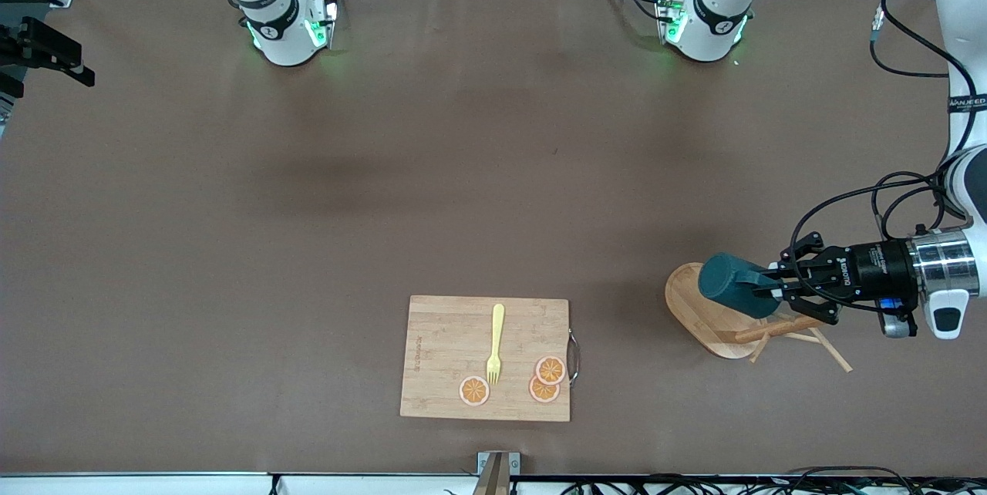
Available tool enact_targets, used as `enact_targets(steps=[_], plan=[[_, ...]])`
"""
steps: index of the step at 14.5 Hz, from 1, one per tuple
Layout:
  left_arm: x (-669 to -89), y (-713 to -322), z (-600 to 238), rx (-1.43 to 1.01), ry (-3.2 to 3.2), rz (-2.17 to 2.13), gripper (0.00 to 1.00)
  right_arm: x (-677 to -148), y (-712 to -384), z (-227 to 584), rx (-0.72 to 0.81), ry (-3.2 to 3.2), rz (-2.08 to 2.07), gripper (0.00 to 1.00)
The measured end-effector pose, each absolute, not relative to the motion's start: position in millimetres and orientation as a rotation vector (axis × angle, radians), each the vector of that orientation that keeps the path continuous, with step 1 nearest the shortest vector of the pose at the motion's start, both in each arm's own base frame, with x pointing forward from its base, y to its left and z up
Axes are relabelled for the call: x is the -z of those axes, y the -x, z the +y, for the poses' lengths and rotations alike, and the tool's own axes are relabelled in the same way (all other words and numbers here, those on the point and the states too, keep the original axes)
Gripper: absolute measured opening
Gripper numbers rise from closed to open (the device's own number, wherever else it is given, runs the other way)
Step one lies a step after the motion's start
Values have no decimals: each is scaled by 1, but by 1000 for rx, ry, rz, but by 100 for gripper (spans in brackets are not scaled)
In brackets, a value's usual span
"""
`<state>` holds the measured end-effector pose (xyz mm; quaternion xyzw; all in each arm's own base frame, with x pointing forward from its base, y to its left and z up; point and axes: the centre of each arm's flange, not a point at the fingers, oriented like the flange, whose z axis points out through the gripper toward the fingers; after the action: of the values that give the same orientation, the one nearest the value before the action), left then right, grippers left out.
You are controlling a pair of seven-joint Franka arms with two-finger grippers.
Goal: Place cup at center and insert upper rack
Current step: 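Hook the mug handle onto a mug tree branch with the left gripper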
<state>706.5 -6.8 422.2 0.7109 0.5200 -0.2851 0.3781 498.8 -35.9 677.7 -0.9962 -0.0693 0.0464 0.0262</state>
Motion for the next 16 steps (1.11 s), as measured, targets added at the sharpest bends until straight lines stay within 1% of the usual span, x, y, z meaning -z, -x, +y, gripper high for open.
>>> enact_targets(steps=[7, 14, 15, 16], plan=[[-406, -708, 20, 680, -1834, 1273, 20, -678, -500, -18, -146, 3089, -267, 100], [-378, -709, 47, 636, -1857, 1198, 20, -678, -499, -27, -146, 3092, -242, 100], [-376, -710, 48, 635, -1856, 1193, 20, -678, -499, -27, -146, 3092, -240, 100], [-375, -710, 47, 636, -1856, 1192, 25, -678, -499, -28, -147, 3092, -235, 100]])
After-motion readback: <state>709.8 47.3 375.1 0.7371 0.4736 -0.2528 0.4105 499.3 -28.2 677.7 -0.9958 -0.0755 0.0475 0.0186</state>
